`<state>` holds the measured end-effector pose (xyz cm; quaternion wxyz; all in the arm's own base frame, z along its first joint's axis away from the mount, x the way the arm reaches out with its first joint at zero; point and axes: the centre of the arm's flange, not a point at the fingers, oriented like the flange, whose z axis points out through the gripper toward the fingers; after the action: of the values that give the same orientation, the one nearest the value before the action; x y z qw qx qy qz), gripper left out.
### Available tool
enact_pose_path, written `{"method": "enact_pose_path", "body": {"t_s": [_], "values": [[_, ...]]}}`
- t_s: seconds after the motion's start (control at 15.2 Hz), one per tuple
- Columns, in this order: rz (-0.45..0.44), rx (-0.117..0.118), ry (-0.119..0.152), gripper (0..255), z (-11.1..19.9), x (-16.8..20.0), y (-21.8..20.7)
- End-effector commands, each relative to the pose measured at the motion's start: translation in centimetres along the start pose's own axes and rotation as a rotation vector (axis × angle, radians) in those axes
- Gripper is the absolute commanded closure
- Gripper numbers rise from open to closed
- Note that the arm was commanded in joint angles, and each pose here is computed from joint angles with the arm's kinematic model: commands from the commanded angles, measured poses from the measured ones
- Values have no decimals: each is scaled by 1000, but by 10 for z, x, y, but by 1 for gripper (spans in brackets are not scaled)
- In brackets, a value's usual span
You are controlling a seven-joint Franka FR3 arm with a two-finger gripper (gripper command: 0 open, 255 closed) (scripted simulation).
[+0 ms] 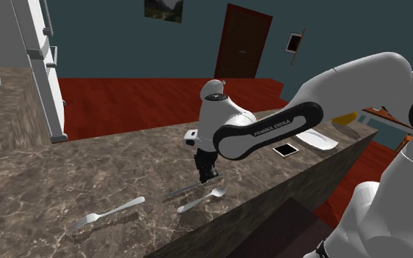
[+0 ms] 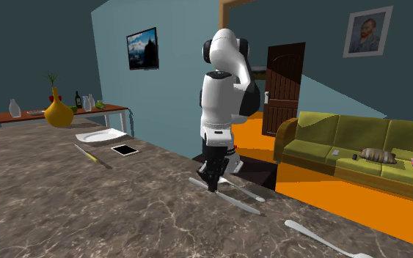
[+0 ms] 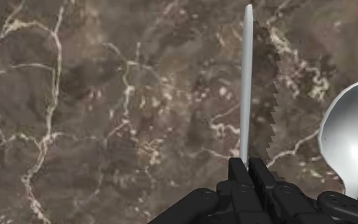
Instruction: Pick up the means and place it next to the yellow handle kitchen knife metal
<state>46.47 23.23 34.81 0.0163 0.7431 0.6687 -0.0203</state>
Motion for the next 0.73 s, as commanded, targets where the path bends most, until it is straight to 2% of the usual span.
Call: {"method": "enact_pose_path", "body": {"t_s": [0.0,0.66], "values": [[0,0,0,255,0,0,0],[0,0,0,255,-53,-3,0]]}}
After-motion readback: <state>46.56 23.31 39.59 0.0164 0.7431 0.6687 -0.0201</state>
